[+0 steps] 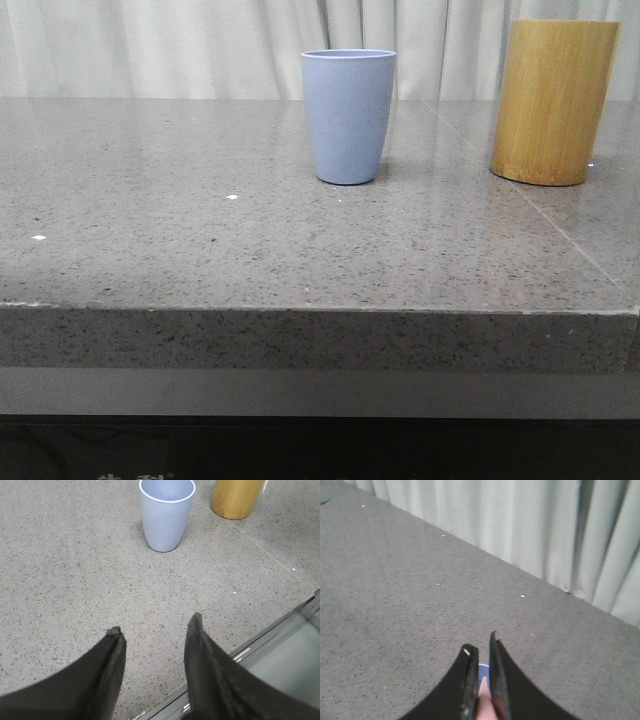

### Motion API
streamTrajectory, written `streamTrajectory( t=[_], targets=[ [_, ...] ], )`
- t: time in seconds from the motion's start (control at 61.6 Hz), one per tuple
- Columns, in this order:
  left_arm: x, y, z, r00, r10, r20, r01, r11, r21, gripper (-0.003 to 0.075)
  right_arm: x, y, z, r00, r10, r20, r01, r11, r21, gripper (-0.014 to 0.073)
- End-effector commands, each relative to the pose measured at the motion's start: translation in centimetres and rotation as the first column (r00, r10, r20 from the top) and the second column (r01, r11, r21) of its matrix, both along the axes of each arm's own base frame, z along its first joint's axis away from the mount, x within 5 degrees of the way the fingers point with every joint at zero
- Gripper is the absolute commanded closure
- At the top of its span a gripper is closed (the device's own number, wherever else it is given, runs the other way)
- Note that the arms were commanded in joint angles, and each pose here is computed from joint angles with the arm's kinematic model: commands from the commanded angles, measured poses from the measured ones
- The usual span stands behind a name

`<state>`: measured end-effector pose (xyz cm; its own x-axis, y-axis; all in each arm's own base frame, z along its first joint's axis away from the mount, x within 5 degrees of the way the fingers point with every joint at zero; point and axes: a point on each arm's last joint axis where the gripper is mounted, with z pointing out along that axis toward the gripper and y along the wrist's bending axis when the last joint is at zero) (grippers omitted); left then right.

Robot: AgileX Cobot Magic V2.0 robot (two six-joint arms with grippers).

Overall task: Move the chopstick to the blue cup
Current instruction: 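Lift the chopsticks and lower them into the blue cup with the right gripper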

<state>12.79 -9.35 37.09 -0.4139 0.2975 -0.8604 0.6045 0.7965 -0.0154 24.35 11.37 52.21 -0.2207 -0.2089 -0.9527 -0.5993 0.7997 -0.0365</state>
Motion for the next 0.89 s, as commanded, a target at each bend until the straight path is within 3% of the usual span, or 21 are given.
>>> streamTrajectory(
  t=[0.0,0.568,0.666,0.795,0.877],
  targets=[
    [0.0,-0.1,1.6,0.998,0.005,0.070,0.000,0.997,-0.076,0.0424,0.8,1.1,0.5,0.993,-0.010,0.117,0.009,1.000,0.015,0.0663],
    [0.0,-0.1,1.6,0.997,0.006,0.077,0.000,0.997,-0.081,0.0424,10.2,5.5,-8.9,0.992,-0.004,-0.125,-0.003,0.998,-0.061,0.0649],
    [0.0,-0.1,1.6,0.997,0.006,0.077,0.000,0.997,-0.081,0.0424,10.7,5.8,-9.7,0.989,-0.004,-0.147,-0.006,0.998,-0.066,0.0554],
    [0.0,-0.1,1.6,0.997,0.006,0.077,0.000,0.997,-0.081,0.0424,10.9,5.9,-10.1,0.986,-0.001,-0.166,-0.011,0.997,-0.075,0.0307],
    [0.0,-0.1,1.6,0.997,0.006,0.077,0.000,0.997,-0.081,0.0424,10.8,5.8,-10.0,0.986,-0.001,-0.165,-0.011,0.997,-0.074,0.0198]
  ],
)
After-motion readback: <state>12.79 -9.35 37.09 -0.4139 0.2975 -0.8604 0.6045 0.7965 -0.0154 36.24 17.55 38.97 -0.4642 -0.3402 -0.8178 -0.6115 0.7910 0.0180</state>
